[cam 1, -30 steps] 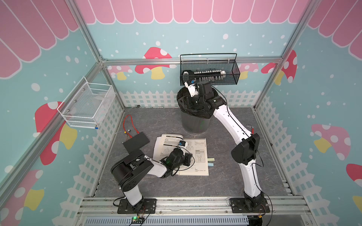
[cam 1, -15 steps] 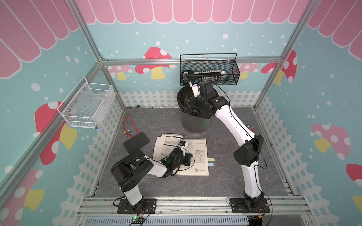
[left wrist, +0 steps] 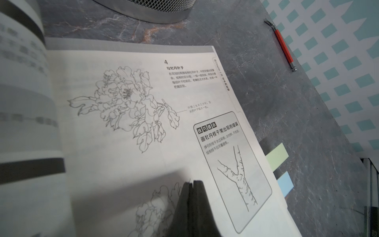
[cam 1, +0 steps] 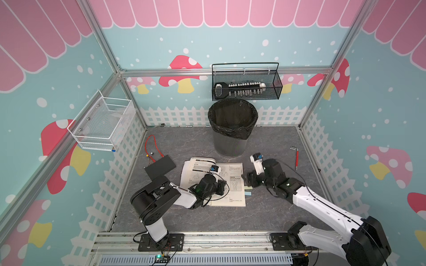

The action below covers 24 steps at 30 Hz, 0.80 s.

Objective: Peel off the used sticky note
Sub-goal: Turn the page of the book at the center of the board.

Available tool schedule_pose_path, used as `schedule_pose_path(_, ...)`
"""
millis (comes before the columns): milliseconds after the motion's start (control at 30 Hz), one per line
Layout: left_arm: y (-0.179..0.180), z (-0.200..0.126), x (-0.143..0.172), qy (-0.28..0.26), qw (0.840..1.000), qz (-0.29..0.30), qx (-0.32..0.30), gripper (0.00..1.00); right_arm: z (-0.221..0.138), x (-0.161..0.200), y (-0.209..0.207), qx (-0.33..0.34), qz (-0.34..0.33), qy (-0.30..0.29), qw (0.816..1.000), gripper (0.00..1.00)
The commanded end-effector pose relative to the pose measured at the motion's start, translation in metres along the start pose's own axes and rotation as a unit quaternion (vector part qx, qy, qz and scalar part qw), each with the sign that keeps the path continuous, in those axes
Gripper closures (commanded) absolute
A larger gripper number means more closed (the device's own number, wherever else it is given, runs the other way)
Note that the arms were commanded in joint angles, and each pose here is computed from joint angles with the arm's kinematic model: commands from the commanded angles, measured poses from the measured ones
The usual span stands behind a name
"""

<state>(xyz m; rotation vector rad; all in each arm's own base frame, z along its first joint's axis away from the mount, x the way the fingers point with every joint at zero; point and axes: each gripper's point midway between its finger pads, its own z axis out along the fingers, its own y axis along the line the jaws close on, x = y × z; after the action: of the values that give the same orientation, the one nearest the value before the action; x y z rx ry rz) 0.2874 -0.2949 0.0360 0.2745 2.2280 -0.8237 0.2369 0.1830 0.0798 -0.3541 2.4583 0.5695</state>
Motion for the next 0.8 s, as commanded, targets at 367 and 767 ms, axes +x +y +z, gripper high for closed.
schedule_pose_path(367, 0.033, -0.043, -0.001, 0.021, 0.993, 0.014, -0.114, 1.0, 0.003, -0.007, 0.032, -0.118, 0.057, -0.064, 0.989, 0.31)
schedule_pose_path(767, 0.05, -0.058, 0.009, 0.012, 0.99, 0.003, -0.143, 1.0, 0.027, -0.015, 0.04, -0.13, 0.049, -0.043, 0.989, 0.33)
